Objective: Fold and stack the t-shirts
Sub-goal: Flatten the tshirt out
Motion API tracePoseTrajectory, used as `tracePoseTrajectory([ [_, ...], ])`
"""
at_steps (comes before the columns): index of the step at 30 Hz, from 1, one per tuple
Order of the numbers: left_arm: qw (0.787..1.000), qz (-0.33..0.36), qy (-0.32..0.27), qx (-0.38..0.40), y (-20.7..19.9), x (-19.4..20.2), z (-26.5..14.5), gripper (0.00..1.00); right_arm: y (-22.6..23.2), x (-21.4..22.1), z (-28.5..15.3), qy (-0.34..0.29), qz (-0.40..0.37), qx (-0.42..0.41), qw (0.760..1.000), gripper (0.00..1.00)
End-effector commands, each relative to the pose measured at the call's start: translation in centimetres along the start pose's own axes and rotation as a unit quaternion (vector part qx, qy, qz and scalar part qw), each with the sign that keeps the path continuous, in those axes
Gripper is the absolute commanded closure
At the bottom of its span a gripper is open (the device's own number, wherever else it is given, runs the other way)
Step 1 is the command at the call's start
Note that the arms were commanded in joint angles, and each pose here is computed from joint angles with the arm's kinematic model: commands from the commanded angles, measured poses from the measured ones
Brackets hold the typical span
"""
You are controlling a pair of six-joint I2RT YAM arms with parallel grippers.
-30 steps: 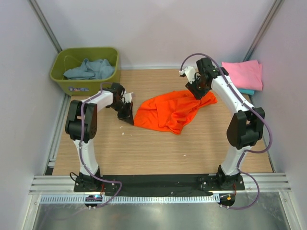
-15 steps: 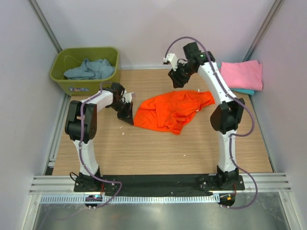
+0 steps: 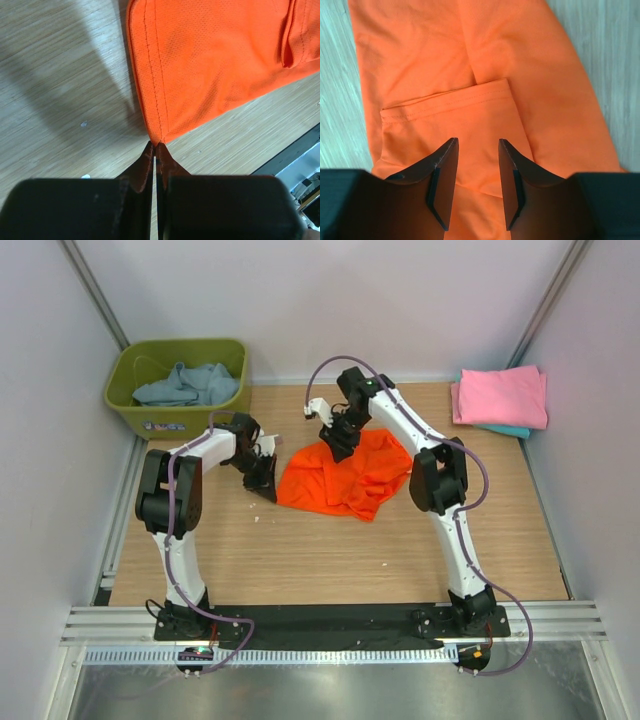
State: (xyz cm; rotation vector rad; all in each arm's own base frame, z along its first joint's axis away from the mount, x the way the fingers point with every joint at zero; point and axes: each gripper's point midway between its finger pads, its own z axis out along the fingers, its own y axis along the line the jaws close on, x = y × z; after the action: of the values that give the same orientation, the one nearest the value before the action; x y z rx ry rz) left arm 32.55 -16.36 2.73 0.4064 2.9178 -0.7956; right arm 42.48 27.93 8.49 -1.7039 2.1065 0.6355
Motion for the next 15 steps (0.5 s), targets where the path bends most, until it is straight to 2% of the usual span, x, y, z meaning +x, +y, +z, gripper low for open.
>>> tracePoseTrajectory([
  [1, 1.000, 0.017, -0.006, -0.008, -0.2, -0.7, -0.9, 1.00, -0.4, -2.3, -0.7, -0.043, -0.037, 0.009, 0.998, 0.56],
  [9, 1.000, 0.017, 0.003, -0.012, 0.2, -0.3, -0.3, 1.00, -2.4, -3.1, 1.7, -0.061, -0.060, 0.024, 0.996, 0.55],
  [15, 1.000, 0.018, 0.006, -0.006, -0.1, -0.3, 0.1, 1.00, -1.2, -3.5, 3.6, -0.056, -0.081, 0.009, 0.995, 0.55],
])
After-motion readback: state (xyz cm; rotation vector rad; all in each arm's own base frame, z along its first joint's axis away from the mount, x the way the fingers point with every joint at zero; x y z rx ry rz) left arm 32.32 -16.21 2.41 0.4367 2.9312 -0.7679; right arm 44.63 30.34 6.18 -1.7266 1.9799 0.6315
